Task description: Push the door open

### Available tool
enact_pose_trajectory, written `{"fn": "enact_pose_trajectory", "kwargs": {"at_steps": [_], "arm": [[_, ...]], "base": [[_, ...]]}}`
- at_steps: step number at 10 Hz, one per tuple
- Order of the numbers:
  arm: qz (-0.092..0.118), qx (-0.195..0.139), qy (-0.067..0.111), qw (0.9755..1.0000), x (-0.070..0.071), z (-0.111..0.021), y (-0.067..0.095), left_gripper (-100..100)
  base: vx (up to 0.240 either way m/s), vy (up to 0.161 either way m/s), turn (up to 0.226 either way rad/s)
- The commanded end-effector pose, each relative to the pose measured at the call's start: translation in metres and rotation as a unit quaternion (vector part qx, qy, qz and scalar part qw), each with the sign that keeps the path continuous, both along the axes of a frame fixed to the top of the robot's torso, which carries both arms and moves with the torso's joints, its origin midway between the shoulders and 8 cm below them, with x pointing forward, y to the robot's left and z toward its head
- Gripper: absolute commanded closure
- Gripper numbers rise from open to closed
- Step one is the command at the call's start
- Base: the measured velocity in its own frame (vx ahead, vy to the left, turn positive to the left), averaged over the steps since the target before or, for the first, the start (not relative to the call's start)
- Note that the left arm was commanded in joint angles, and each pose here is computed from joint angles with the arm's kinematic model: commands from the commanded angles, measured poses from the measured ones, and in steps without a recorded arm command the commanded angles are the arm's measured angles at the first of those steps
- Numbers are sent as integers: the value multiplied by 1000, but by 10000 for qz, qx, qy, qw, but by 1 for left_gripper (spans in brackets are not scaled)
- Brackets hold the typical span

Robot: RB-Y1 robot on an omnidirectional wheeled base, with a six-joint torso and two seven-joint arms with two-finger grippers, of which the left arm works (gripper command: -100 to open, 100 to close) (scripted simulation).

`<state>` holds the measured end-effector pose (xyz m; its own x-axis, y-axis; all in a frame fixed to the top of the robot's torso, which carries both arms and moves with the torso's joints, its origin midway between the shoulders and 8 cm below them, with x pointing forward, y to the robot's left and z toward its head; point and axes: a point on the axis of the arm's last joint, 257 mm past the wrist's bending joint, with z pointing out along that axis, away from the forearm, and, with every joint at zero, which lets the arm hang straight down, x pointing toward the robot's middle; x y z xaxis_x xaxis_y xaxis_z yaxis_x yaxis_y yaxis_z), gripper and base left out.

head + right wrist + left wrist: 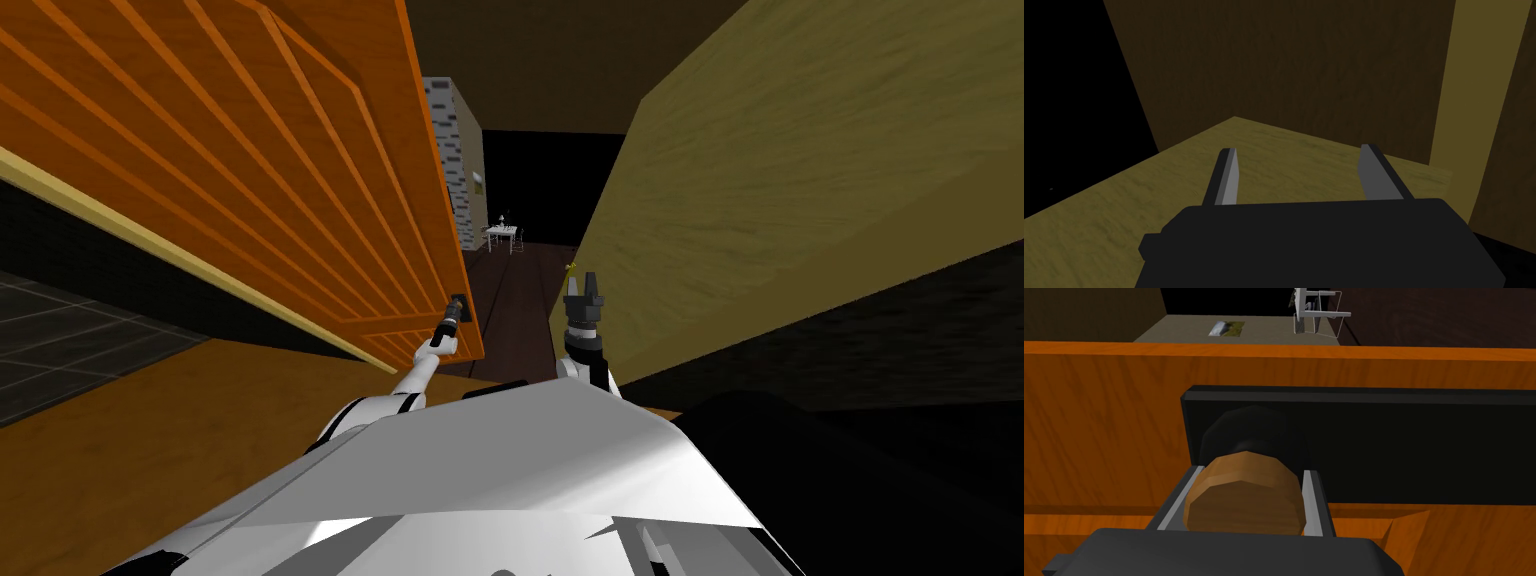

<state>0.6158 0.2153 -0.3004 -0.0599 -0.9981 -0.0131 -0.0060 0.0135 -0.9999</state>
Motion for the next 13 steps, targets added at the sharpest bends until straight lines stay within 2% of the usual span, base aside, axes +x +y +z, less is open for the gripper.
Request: {"fn": "enact_pose_trajectory", "kwargs": {"at_steps": [1,2,3,6,7,8,13], "arm": [[159,15,-71,9998,3,6,19,100],[235,11,-68,9997,3,6,27,100],[235,11,-68,9997,3,6,27,100],[454,-6,-59,9990,3,5,50,100],[454,-6,-59,9990,3,5,50,100],[556,-16,-54,9984,2,5,60,100],[801,-45,-43,9968,0,5,85,100]], "base": [[97,-100,39],[136,-136,95],[119,-95,57],[153,-133,73],[133,-100,48],[145,-87,48],[160,-130,71]]}}
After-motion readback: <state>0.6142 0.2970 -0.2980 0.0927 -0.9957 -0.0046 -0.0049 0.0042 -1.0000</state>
